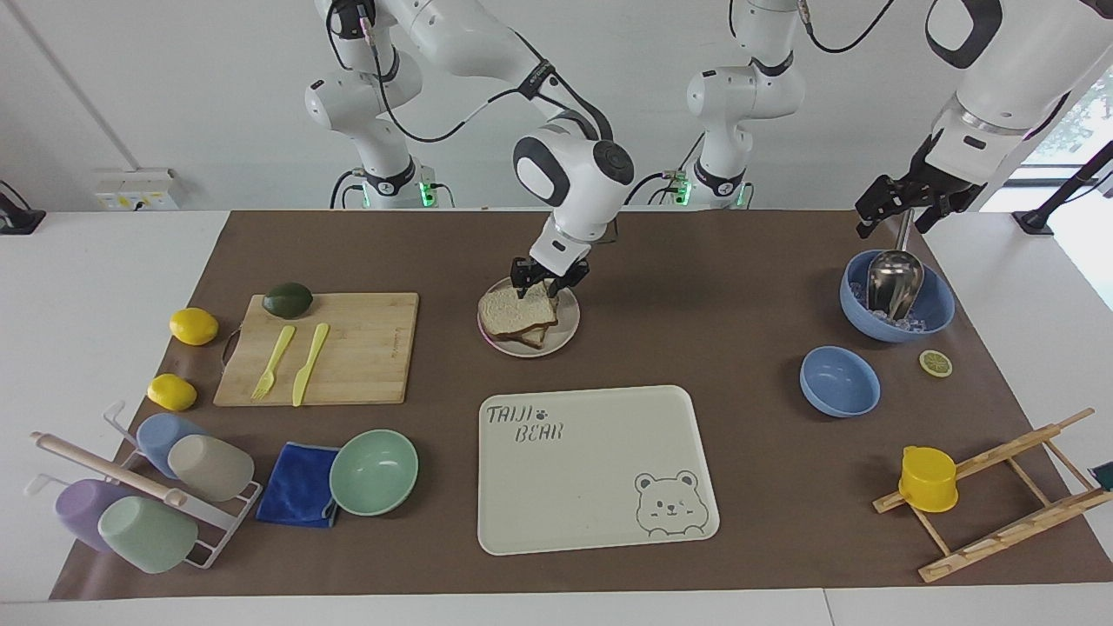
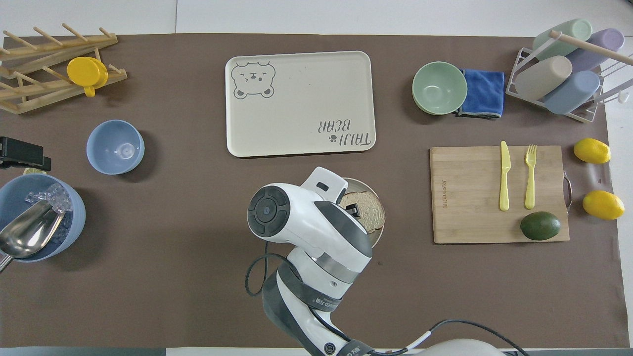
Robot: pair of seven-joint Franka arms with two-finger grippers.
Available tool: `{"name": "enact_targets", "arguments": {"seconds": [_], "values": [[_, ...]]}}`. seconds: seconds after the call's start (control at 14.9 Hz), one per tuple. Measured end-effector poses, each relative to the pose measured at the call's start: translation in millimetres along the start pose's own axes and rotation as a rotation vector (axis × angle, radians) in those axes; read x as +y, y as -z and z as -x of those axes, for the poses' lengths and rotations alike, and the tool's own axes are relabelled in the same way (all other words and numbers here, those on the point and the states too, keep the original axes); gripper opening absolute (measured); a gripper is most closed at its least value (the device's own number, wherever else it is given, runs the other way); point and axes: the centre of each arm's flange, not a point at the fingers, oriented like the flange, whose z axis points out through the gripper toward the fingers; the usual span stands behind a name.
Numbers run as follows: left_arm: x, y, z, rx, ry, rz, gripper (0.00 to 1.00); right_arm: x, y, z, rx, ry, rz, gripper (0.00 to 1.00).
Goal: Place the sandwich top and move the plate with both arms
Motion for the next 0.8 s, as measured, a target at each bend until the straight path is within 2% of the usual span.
{"name": "enact_targets", "arguments": {"seconds": [0.07, 0.2, 0.27, 0.33, 0.4, 0.54, 0.67, 0.8], "values": [[-0.4, 0.0, 0.1, 0.000, 0.001, 0.000, 1.00, -2.6, 10.7, -0.4, 0.003, -0.009, -0.035, 0.82], [-0.3, 0.0, 0.1, 0.000, 0.001, 0.000, 1.00, 2.8, 43.6, -5.0, 0.028, -0.040, -0.108, 0.85], [0.1, -0.1, 0.1, 0.000, 0.000, 0.000, 1.00, 20.4, 62.7, -11.6, 0.054, -0.061, -0.133, 0.90], [0.8, -0.8, 0.2, -0.002, -0.001, 0.000, 1.00, 47.6, 79.8, -19.5, 0.073, -0.074, -0.158, 0.90], [1.3, -2.4, 0.5, -0.005, 0.004, 0.000, 1.00, 80.9, 93.9, -25.7, 0.081, -0.080, -0.175, 0.98], [3.0, -6.0, 0.5, -0.005, 0.025, 0.000, 1.00, 149.2, 113.3, -28.9, 0.062, -0.097, -0.178, 1.00], [11.7, -12.4, -3.0, 0.025, 0.048, 0.001, 1.00, 206.3, 128.8, -23.7, 0.040, -0.110, -0.180, 1.00], [39.3, -25.7, -3.7, 0.035, 0.043, 0.031, 1.00, 249.1, 144.5, -12.7, 0.025, -0.115, -0.187, 1.00]]}}
